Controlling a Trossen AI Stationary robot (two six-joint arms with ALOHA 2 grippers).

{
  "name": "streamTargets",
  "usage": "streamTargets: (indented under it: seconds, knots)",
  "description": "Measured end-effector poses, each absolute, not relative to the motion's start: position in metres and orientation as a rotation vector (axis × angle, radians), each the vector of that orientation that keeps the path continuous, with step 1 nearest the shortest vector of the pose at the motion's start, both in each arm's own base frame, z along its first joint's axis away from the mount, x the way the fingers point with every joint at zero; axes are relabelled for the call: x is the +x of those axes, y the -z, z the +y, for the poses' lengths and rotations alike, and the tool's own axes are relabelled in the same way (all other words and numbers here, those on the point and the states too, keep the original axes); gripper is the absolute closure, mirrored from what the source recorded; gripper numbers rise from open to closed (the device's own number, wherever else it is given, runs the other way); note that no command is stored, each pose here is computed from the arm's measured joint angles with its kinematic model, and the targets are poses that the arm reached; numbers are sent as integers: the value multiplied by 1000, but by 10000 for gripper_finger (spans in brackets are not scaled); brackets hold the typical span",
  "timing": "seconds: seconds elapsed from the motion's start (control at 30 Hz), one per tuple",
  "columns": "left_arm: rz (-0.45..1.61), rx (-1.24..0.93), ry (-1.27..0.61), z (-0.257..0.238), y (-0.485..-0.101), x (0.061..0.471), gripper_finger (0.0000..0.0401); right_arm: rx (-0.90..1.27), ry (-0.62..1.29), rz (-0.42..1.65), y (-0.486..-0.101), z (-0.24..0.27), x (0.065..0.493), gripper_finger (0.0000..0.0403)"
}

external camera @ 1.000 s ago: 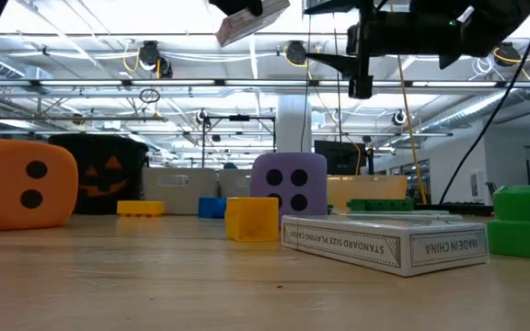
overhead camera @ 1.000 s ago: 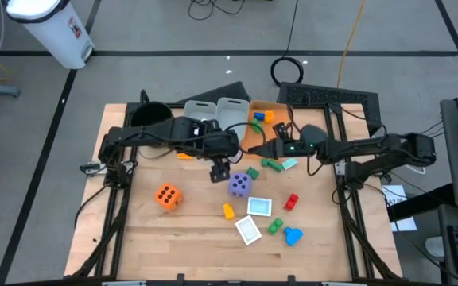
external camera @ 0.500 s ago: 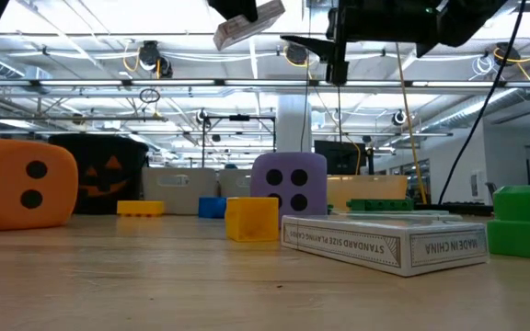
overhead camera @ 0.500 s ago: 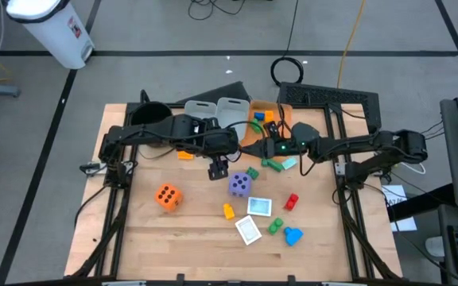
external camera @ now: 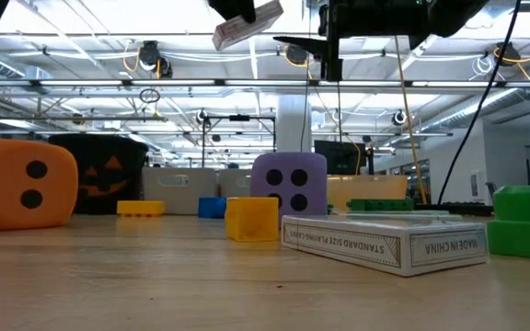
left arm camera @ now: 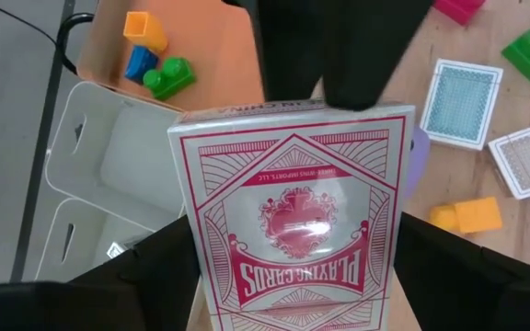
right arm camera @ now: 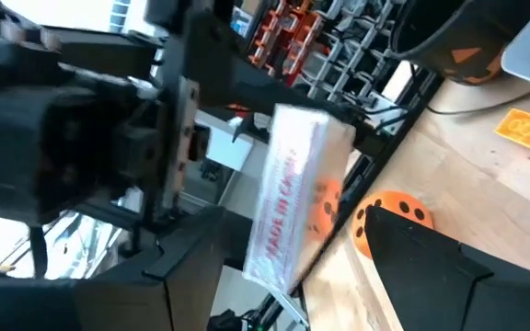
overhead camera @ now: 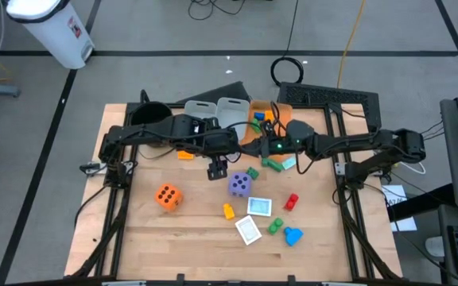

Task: Pick & Place Toys
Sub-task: Put the red deck of cards into the left gray bin

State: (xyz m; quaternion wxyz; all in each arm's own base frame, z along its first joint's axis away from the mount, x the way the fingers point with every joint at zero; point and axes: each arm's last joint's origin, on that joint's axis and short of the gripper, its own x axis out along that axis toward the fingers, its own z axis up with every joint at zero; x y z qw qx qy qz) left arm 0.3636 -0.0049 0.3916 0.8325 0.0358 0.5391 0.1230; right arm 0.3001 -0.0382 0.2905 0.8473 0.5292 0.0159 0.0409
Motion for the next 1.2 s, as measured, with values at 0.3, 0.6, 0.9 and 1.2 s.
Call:
streamTargets:
  seconds: [0.3, 0.6, 0.9, 1.2]
  knots:
    - [1134, 109, -228, -8, -392, 365, 87, 1117, -85, 83, -292, -39, 310, 152]
    - [1141, 101, -236, -8, -391, 365, 78, 1123, -114, 118, -285, -37, 319, 161]
    - [1143, 114, -230, -10, -391, 364, 94, 1144, -116, 119, -284, -37, 319, 258]
    - [1137, 115, -235, -10, -392, 364, 56, 1115, -122, 109, -284, -37, 320, 346]
